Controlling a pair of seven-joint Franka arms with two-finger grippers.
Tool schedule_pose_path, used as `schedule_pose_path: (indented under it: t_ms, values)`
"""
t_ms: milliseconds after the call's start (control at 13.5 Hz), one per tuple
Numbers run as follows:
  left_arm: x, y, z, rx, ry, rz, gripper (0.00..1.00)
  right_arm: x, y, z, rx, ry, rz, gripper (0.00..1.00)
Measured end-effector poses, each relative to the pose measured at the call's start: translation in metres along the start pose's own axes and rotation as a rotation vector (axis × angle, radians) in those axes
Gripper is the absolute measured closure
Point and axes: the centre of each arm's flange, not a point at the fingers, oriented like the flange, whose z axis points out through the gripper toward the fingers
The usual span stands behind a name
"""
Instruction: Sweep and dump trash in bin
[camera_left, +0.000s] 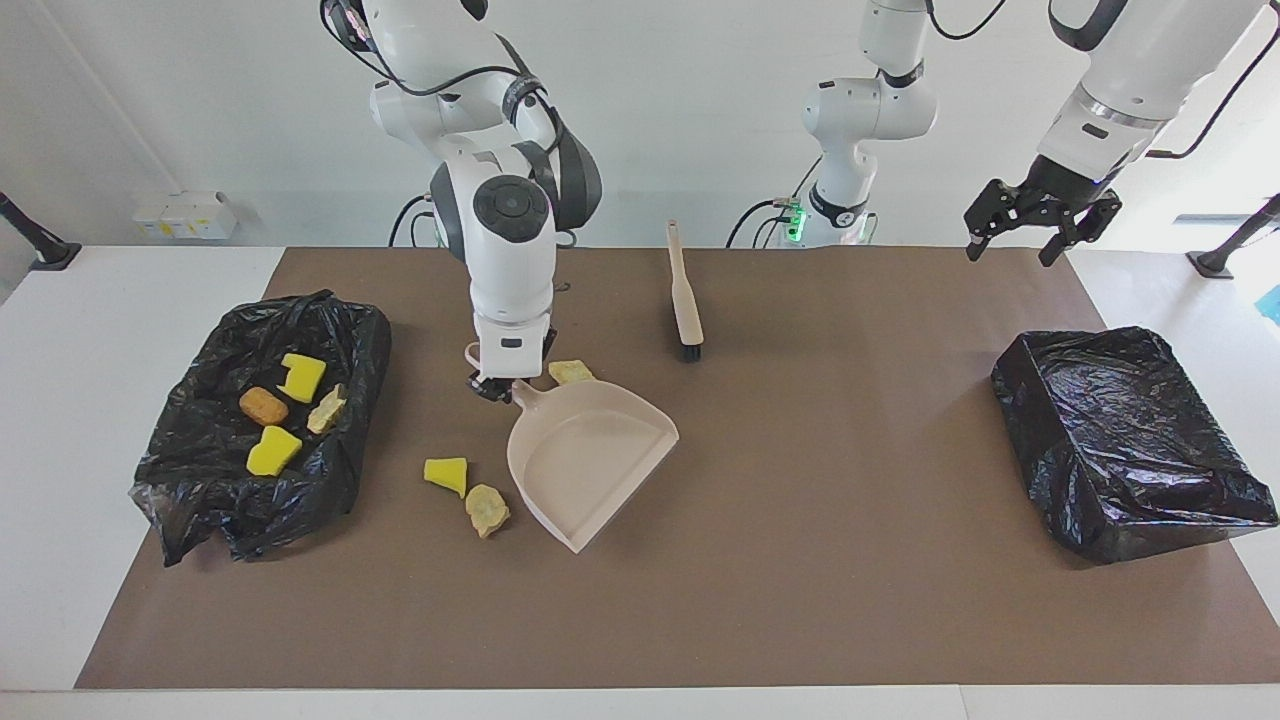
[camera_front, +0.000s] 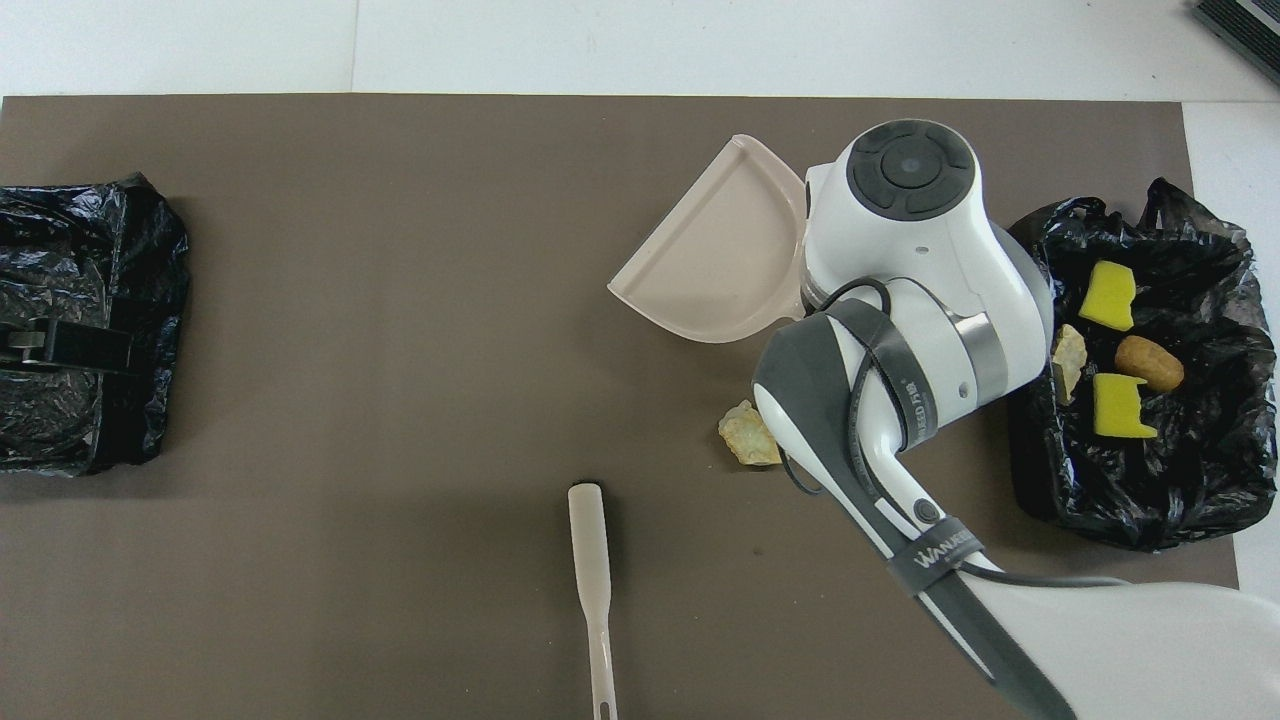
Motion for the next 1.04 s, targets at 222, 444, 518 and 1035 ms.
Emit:
schedule_pose_path:
  t_ms: [222, 444, 518, 1035]
  values:
    - [0.013, -0.007, 0.006, 0.002, -0.008, -0.012, 0.00, 0.030, -0.040, 0.004, 0.079, 0.036, 0.243, 0.68]
    - [0.021, -0.008, 0.011, 0.003, -0.015, -0.012, 0.00, 0.063, -0.078, 0.008, 0.119, 0.053, 0.436, 0.68]
    - [0.021, -0.008, 0.012, 0.003, -0.017, -0.012, 0.00, 0.073, -0.089, 0.012, 0.130, 0.054, 0.477, 0.68]
    - [0.023, -0.006, 0.019, 0.003, -0.028, -0.009, 0.00, 0.119, -0.138, 0.036, 0.278, 0.060, 0.679, 0.68]
